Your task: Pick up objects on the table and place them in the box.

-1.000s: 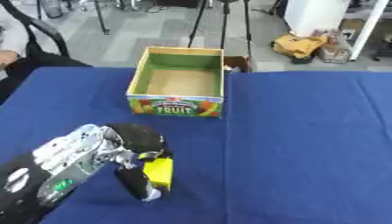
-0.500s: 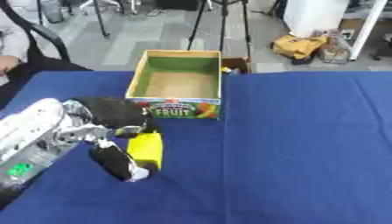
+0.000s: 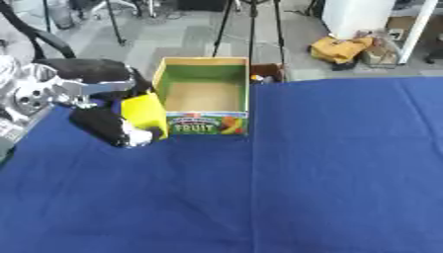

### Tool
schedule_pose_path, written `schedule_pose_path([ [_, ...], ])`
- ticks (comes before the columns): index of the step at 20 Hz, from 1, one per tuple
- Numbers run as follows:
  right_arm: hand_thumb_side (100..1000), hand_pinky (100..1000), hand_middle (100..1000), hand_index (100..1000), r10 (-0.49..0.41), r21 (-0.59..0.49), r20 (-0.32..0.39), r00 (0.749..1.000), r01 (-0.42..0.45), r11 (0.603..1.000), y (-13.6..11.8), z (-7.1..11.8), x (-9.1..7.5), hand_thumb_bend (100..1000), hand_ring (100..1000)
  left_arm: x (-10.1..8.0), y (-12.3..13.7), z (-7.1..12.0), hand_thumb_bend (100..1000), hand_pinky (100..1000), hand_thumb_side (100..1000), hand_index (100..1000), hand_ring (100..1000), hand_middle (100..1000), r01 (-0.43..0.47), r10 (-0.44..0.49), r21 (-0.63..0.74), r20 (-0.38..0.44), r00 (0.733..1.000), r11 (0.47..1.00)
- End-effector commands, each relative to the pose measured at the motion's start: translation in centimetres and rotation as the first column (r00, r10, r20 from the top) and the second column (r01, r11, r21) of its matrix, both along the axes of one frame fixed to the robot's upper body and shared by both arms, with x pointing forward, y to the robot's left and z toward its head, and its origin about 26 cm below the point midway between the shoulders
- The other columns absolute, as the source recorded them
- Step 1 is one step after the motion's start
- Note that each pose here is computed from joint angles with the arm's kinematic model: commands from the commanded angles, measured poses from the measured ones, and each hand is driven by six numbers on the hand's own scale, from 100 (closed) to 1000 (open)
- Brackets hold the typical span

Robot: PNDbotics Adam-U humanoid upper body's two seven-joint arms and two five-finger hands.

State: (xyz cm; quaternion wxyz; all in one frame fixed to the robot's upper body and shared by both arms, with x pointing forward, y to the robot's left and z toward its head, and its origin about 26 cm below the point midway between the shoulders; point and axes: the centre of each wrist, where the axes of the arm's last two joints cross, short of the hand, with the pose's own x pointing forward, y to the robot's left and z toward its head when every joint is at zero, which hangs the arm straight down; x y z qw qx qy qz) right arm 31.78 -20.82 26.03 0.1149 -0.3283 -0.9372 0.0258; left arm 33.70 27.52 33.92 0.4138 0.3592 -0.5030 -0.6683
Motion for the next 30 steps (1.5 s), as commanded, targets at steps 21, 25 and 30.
schedule_pose_path([
  [21,642,710,490,812,0.026,-0.033,0.081,0.996,-0.023,0.999,-0.3,2.6,-0.3,184,795,6.2,4.8,6.2,100,463,573,731,554,532,-0.169,0.201,-0.119,0.347,0.916,0.978],
  [25,645,709,488,812,0.038,-0.033,0.089,0.995,-0.035,0.999,-0.2,2.9,-0.4,191,795,7.7,5.5,6.3,100,458,560,727,546,522,-0.182,0.228,-0.152,0.378,0.897,0.971],
  [30,650,709,484,812,0.049,-0.032,0.099,0.994,-0.046,0.998,0.0,3.3,-0.4,202,794,9.0,6.2,5.5,100,456,561,725,540,516,-0.165,0.246,-0.229,0.395,0.885,0.959],
])
